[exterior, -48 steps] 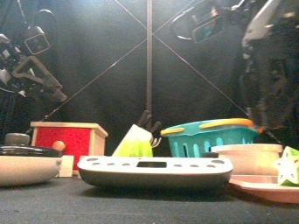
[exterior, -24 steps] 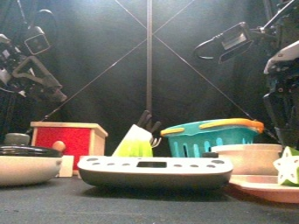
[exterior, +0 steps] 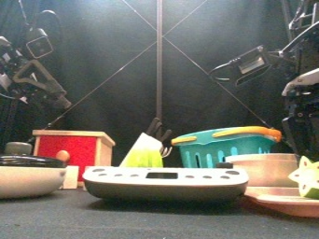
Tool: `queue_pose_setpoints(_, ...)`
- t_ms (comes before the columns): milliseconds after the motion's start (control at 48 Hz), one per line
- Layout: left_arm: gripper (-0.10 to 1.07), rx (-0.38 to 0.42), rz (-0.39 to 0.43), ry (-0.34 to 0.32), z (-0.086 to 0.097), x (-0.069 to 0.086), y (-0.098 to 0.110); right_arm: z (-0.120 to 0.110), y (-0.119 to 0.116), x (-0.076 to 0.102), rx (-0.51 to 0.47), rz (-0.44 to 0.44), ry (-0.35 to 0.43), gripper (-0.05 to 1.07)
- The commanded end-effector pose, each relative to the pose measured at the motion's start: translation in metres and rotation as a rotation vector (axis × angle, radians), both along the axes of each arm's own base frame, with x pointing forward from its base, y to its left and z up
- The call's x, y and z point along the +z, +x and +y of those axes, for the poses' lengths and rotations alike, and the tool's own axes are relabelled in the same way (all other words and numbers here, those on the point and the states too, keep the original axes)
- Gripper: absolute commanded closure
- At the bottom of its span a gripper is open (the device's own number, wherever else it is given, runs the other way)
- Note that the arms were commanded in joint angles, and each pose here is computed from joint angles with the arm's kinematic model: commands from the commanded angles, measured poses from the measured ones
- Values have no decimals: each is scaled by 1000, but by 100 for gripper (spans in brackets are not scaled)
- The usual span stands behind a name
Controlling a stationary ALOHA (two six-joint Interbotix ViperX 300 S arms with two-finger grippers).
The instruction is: Grab starfruit top
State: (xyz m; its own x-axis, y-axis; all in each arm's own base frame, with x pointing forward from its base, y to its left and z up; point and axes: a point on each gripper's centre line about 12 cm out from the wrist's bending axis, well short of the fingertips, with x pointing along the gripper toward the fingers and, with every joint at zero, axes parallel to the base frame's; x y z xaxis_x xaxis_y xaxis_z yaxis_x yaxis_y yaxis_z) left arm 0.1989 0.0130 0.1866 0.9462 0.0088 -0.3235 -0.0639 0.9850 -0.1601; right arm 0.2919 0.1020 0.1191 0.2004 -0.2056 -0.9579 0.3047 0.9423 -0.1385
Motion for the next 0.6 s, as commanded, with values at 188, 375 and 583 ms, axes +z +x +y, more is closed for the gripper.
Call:
queue_pose_setpoints(188, 19, 2, -12, -1, 1, 4, 2, -1, 3, 6, -9, -27, 20, 15)
queue_pose_setpoints(375, 19, 2, -12, -1, 1, 4, 2, -1, 2, 6, -12, -23, 22, 25)
queue_pose_setpoints(583, 20, 2, -10, -1, 1, 3, 2, -2, -1, 9, -21, -12, 13, 39)
